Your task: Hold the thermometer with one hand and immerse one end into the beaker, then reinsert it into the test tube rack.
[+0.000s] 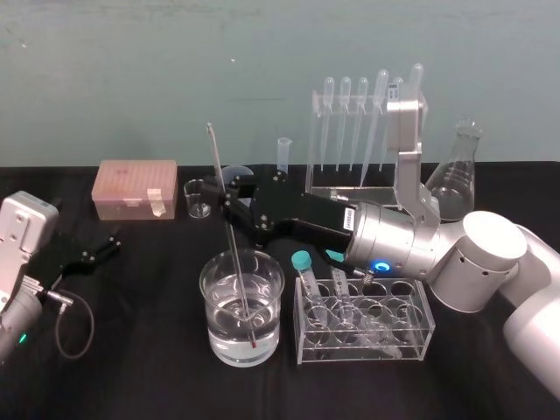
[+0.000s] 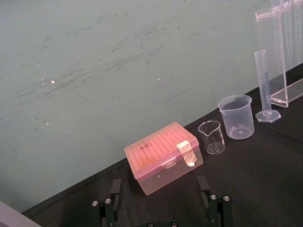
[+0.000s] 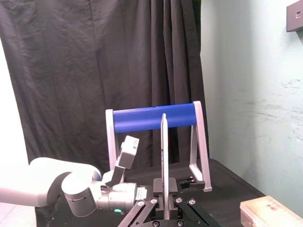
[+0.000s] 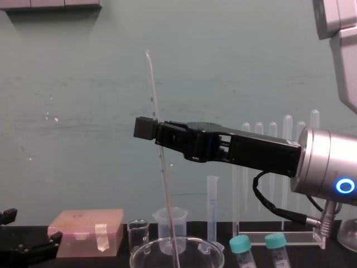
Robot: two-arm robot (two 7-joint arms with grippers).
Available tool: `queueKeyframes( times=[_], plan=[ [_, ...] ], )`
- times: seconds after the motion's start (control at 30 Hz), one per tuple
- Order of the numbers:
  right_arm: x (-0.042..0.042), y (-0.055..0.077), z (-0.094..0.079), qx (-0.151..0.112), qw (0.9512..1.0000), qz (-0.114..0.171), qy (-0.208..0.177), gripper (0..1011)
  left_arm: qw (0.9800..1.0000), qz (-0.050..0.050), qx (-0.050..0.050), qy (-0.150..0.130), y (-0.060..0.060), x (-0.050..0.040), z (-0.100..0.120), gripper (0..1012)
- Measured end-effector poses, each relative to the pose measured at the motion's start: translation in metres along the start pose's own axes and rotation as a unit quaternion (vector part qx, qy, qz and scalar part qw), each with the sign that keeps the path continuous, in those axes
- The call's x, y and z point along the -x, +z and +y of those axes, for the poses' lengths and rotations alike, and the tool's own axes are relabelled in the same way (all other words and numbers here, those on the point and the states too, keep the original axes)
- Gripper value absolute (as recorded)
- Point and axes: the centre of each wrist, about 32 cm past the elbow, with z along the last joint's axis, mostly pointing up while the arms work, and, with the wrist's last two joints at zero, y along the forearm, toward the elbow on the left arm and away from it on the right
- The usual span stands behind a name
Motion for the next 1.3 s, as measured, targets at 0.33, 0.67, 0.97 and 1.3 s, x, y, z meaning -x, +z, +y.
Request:
queueKeyframes(
  times=[0.33,0.67,0.97,1.3],
  plan=[
    [0.0009,0.0003,0.0004,0.000,1.0000,-0.001,0.000,51,1.0000,0.000,0.000,0.000,0.0000,0.0000,0.0000,1008],
    [0.0008,0.0007,0.0004,0.000,1.0000,-0.001,0.000,51,1.0000,0.000,0.000,0.000,0.0000,0.0000,0.0000,1008],
    [-0.0001,0.0010,0.0006,0.000,1.0000,-0.002,-0.001,51,1.0000,0.000,0.000,0.000,0.0000,0.0000,0.0000,1008],
    [-0.0014,0.0005,0.0006,0.001,1.0000,-0.001,-0.001,51,1.0000,0.000,0.000,0.000,0.0000,0.0000,0.0000,1008]
  ],
)
